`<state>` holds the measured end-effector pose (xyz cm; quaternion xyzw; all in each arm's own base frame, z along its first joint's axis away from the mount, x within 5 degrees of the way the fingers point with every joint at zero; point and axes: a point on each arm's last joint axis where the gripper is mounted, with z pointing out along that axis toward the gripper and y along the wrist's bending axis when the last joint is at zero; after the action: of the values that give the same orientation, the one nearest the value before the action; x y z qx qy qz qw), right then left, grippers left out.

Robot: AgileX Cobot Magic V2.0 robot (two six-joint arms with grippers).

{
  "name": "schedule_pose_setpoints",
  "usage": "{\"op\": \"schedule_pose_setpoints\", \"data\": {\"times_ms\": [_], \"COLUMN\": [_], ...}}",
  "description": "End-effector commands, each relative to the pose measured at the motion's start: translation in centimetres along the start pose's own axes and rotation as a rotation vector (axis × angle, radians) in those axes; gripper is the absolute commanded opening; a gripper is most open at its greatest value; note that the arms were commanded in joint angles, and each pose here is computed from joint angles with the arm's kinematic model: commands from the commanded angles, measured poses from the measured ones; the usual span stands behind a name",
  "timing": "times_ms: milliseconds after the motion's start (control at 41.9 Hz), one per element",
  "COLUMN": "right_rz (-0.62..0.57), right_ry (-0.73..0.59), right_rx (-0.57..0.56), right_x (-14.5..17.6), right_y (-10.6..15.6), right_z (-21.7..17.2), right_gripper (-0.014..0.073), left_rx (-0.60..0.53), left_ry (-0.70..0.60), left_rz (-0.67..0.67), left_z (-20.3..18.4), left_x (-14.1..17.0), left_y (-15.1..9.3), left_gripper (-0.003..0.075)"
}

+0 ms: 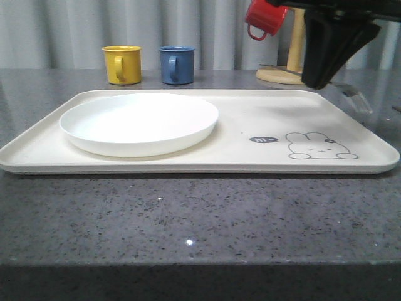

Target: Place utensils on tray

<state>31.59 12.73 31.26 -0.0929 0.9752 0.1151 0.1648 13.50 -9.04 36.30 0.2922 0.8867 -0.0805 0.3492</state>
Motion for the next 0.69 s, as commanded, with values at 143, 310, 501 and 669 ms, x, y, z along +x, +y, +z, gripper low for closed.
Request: {"op": "schedule_pose_setpoints", "data": {"times_ms": [143, 310, 501, 669], "right_rz": [0.157, 0.210, 0.257, 0.261], "right_ry": [-0.093, -0.109, -0.104, -0.109], "right_rx": [-0.177, -0.213, -0.208, -0.205], "right_x": [-1.6, -2.5, -2.8, -2.9], "right_y": [2.6, 2.8, 2.6, 2.6], "right_z": [0.9, 2.9, 4.0, 4.1], "right_gripper": [0.0068, 0.0068, 0.0069, 0.0137], "left_rx": [0.001, 0.001, 0.001, 0.001], "left_ry": [-0.084, -0.084, -0.084, -0.084], "left_rz": [-0.001, -0.001, -0.001, -0.001], "left_z": [-0.8, -0.8, -0.8, -0.8], "left_x": [-1.0, -1.0, -1.0, -1.0], "left_y": [0.0, 0.0, 0.0, 0.0], "left_gripper": [0.0442, 0.0442, 0.0442, 0.0442]}}
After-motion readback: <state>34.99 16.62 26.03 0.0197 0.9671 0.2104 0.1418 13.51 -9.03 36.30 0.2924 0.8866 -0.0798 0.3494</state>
